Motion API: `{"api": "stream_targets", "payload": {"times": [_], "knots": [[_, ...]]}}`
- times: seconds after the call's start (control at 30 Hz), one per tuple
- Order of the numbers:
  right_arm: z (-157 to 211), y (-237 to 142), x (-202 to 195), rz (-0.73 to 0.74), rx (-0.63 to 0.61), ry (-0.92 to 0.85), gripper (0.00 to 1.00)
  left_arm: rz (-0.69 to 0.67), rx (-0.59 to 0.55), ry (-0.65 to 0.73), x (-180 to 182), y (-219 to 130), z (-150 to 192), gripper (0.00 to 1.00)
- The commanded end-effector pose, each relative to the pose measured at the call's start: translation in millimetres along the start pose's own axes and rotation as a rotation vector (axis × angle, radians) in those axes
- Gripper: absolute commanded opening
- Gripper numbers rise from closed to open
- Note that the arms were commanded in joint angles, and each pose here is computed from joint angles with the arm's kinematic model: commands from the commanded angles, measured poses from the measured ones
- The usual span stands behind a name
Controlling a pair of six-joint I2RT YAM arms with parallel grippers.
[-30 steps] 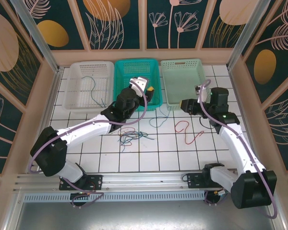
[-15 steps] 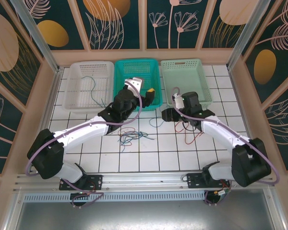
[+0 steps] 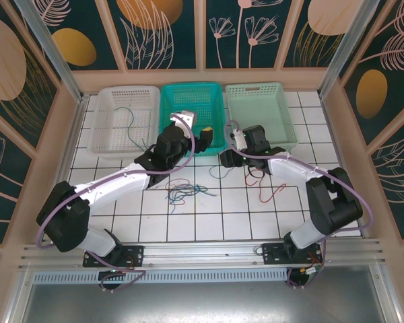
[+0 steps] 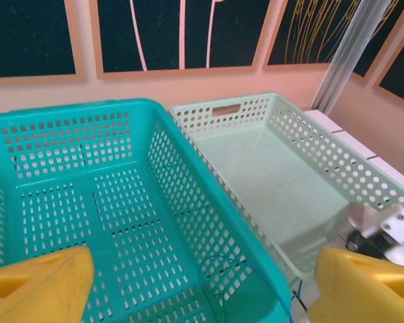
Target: Untangle the cables
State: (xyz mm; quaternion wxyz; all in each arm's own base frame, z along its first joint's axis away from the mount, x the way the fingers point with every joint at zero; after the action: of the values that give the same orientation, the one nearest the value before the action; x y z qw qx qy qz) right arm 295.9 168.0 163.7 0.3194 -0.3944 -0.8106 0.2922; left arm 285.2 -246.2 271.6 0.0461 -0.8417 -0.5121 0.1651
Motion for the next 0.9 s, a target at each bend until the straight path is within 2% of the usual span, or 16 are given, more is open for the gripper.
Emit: {"api": "stream_targets", "payload": {"times": [0.0,0.07,0.13,0.27,0.47,0.7,0.87], "knots": [[-17.4,8.3,3.5,0.019,-0.044,-0.06,0.61,0.012,-0.021,-0.024,2.6,-6.5,-6.3,0.86],[-19.6,15.5,5.1,0.013,-0.033,-0.07,0.61,0.011,-0.021,-0.027,3.0,-6.9,-5.9,0.86],[-19.7,21.5,5.1,0.01,-0.018,-0.071,0.55,0.011,-0.026,-0.03,3.4,-7.6,-6.6,0.85],[-18.2,20.4,5.0,0.013,-0.012,-0.059,0.25,0.006,-0.03,-0.026,4.8,-10.0,-7.6,0.86],[-13.3,-17.0,13.0,0.008,-0.08,-0.049,0.02,-0.007,-0.03,-0.026,7.2,-11.1,-6.3,0.86],[-8.3,-67.1,28.8,-0.076,-0.162,-0.084,0.0,0.03,-0.022,-0.046,3.4,-6.1,-6.2,0.86],[-9.9,-117.2,33.8,-0.156,-0.278,-0.107,0.0,0.061,-0.035,-0.06,1.3,-6.1,-8.7,0.86]]}}
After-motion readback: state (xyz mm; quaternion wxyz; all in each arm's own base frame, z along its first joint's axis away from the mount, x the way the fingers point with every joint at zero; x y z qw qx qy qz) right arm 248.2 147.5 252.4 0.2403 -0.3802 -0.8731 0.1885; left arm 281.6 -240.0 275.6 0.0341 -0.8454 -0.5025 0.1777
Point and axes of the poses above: each hand's point on the last joint's axis, 136 mm out from that joint toward the fingers, its own y axis out along the fingers, its own x axis along the line the jaws close on, z = x × y, the point moved 10 cm from there along -y, back along the fingers, and after that the axes turned 2 degrees about -y, right-handed, at the moved point
